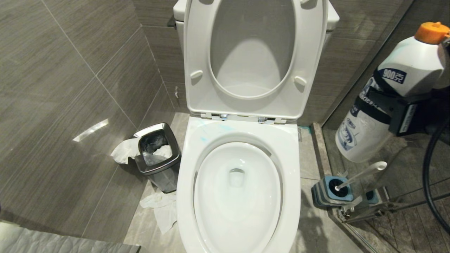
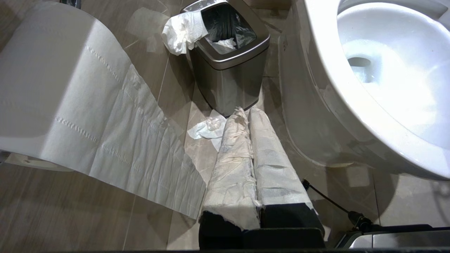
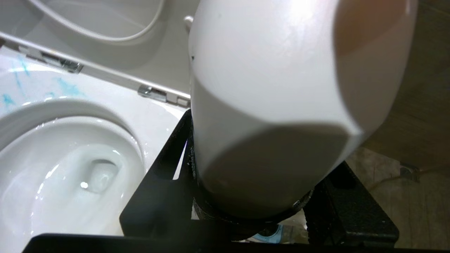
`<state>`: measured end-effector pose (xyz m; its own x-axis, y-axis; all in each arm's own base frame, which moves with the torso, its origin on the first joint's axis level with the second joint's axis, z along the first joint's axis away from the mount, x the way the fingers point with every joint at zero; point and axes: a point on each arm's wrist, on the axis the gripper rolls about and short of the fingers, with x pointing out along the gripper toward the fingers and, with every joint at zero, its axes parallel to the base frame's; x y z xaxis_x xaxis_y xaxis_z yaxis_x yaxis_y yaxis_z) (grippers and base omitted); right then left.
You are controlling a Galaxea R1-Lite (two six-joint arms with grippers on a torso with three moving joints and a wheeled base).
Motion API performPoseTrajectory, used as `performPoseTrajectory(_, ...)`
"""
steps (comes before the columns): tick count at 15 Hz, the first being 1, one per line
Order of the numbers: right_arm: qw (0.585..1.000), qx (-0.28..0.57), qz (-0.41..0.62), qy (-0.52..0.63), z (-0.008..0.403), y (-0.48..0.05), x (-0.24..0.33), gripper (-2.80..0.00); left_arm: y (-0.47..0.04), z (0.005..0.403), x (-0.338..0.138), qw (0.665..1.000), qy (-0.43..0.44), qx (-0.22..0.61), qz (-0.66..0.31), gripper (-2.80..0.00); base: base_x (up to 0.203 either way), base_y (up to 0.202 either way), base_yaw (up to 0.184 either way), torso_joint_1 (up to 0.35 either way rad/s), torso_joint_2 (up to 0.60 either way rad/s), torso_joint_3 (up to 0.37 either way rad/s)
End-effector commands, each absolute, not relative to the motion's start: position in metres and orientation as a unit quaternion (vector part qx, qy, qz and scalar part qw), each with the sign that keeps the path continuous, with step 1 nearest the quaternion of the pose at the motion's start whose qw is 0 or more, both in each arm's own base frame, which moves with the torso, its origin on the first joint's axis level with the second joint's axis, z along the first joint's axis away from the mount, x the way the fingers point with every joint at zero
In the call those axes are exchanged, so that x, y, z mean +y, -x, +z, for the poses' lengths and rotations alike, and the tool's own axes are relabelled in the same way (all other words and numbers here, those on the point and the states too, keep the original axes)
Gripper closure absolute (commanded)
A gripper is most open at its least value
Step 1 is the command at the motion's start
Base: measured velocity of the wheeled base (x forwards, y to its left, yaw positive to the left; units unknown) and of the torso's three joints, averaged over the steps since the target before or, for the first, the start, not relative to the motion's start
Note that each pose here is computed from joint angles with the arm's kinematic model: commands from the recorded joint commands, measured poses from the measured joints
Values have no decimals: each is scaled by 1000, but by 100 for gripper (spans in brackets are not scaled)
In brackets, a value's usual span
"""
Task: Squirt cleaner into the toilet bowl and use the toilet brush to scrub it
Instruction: Pour in the cleaning agent
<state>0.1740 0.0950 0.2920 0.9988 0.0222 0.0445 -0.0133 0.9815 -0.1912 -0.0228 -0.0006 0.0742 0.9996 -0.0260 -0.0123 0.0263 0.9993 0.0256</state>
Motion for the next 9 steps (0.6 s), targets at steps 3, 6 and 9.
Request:
performPoseTrajectory(3, 987, 9, 35, 156, 275, -192, 126, 0, 23, 74, -1, 1000, -14, 7, -13, 0, 0, 0, 0, 0, 0, 0)
performPoseTrajectory(6, 977, 22, 38, 208, 267, -199, 131, 0, 23, 74, -1, 1000, -14, 7, -13, 0, 0, 0, 0, 0, 0, 0)
performPoseTrajectory(9, 960, 32, 24, 277, 262, -205, 137, 0, 23, 74, -1, 1000, -14, 7, -13, 0, 0, 0, 0, 0, 0, 0)
